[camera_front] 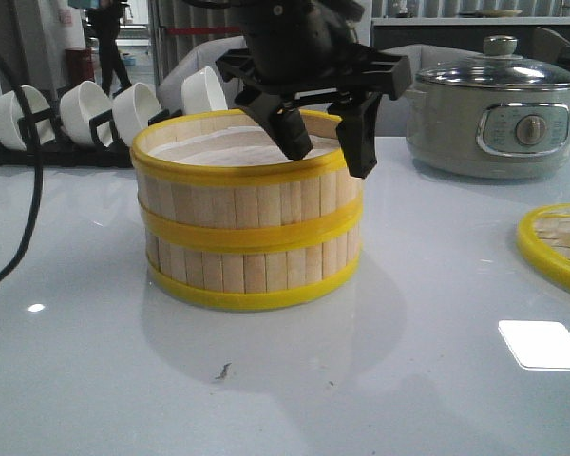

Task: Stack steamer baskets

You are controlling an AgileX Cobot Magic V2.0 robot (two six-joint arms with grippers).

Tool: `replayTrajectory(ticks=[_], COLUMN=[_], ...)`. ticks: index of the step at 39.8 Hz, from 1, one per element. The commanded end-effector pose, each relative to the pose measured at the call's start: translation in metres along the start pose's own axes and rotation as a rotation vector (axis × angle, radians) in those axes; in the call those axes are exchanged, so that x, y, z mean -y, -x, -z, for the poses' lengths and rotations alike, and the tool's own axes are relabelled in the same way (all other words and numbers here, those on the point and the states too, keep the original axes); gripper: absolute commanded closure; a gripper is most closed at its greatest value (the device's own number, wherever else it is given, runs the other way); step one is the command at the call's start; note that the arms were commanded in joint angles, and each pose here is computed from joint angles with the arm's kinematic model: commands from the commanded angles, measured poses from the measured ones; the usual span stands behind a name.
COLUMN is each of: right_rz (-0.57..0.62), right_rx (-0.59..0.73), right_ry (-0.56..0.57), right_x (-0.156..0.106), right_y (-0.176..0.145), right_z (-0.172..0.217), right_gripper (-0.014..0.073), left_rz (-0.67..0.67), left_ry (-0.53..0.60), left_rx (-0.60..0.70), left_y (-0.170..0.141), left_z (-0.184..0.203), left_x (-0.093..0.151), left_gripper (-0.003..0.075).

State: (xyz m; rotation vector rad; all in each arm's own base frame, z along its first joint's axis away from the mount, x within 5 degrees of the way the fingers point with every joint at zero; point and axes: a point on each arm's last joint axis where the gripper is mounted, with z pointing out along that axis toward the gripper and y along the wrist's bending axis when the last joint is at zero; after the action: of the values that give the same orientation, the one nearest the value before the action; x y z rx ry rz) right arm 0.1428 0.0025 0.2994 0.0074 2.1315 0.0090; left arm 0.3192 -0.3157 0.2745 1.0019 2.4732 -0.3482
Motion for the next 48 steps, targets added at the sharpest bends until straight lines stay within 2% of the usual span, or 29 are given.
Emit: replayTrajectory(ticks=[1,5,8,11,14,15,17,23,29,40,44,48], right_rz=[0.016,0.016,0.016,0.016,0.016,0.016,0.016,0.016,0.016,0.016,0.016,0.016], right_rx=[0.11,0.11,0.11,0.11,0.11,0.11,0.11,0.11,0.11,0.113,0.119,0.126], right_ry=[0.0,0.0,0.0,0.0,0.0,0.0,0.0,0.0,0.0,0.0,0.0,0.001], right_x=[0.0,0.0,0.0,0.0,0.0,0.0,0.0,0.0,0.0,0.0,0.0,0.0], right_y=[0.018,0.018,0.018,0.018,0.018,0.018,0.018,0.018,0.018,0.018,0.019,0.019], right_z=[0.006,0.006,0.006,0.006,0.006,0.006,0.006,0.006,0.006,0.006,0.006,0.006], right_gripper=[0.0282,0.0282,0.0282,0.0282,0.0282,0.0282,0.0282,0.0282,0.0282,0.0282,0.0282,0.0282], left_rz=[-0.005,-0.01,-0.028,-0.049,-0.072,-0.077,-0.081,-0.031,0.059,0.226,0.309,0.35], left_ry=[-0.011,-0.009,0.013,0.047,0.096,0.118,0.15,0.197,0.265,0.46,0.526,0.578], left_rx=[0.152,0.188,0.209,0.236,0.276,0.295,0.332,0.454,0.562,0.654,0.653,0.695], left_y=[0.018,0.026,0.033,0.04,0.047,0.05,0.055,0.062,0.05,-0.011,-0.042,-0.075], left_z=[0.041,0.053,0.065,0.08,0.098,0.105,0.119,0.172,0.227,0.317,0.338,0.358], left_x=[0.008,0.009,0.008,0.006,0.002,-0.001,-0.006,-0.029,-0.06,-0.119,-0.131,-0.127], left_gripper=[0.0193,0.0195,0.0243,0.0405,0.0616,0.0652,0.0603,0.0634,0.0633,0.0634,0.0633,0.0634])
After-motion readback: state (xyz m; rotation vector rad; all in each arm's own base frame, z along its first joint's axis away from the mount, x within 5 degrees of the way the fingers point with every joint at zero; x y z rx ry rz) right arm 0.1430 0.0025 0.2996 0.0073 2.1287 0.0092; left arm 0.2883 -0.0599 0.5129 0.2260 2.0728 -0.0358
